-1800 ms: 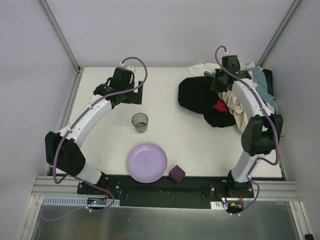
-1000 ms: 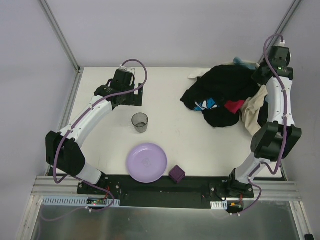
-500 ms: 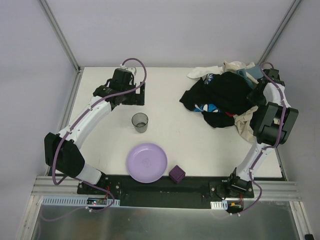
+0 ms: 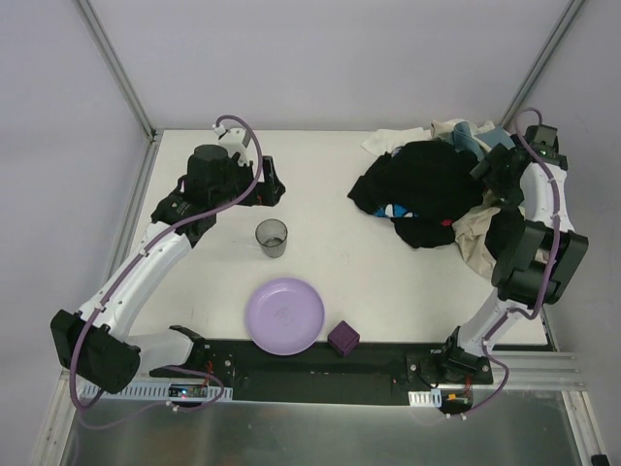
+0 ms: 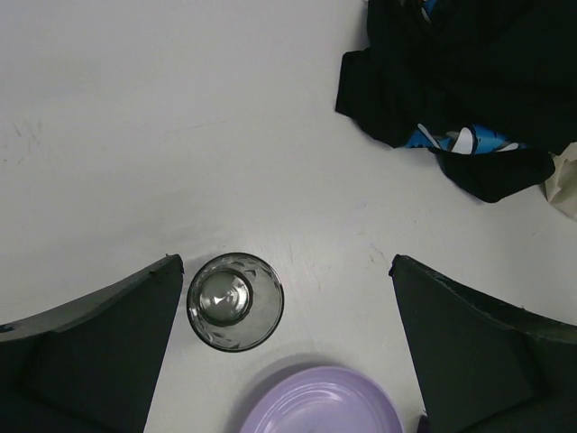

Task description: Pick out a specific cloth from the pile

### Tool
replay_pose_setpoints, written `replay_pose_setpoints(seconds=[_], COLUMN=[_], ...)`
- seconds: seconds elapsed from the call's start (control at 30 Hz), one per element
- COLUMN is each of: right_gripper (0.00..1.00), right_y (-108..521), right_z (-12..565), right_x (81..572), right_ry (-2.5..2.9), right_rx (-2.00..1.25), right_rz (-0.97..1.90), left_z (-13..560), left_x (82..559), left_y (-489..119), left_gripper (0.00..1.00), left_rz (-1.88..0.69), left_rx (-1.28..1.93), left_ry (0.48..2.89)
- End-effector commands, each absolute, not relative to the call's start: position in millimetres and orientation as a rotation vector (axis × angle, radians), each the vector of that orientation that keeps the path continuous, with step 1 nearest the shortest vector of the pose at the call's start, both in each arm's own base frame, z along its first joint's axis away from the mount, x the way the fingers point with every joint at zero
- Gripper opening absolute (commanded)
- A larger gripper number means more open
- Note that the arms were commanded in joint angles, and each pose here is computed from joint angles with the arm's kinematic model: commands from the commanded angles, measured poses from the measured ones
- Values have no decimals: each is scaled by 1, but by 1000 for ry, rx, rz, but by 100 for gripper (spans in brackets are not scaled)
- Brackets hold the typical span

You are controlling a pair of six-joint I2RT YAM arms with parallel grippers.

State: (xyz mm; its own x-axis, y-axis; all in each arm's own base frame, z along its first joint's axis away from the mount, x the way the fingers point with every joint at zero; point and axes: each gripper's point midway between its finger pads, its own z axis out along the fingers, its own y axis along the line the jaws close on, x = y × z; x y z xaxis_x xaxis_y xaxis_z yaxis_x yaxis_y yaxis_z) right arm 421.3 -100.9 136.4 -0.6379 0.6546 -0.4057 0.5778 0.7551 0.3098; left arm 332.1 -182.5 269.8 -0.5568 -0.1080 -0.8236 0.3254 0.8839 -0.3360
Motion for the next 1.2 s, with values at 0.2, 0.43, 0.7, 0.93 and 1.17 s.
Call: replay_pose_setpoints(seconds=[0.2, 0.43, 0.7, 0.93, 1.17], right_gripper=[100, 96, 96, 96, 96], right_y=[-70, -17, 52, 95, 116], right_z=[256, 261, 226, 188, 166], right_x=[386, 373, 370, 366, 376], right_ry=[2246, 2278, 2353, 2378, 2355], right_rx=[752, 607, 555, 603, 729], right_rz=[260, 342, 549, 689, 832], left_z=[276, 269, 262, 254, 253], left_x=[326, 324, 323, 321, 322], left_y=[-181, -183, -178, -177, -178], left_gripper=[99, 99, 99, 99, 99], left_rz=[-602, -613, -579, -572, -571], left_rx=[188, 211, 211, 207, 214], left_ry=[1948, 1970, 1984, 2002, 2005])
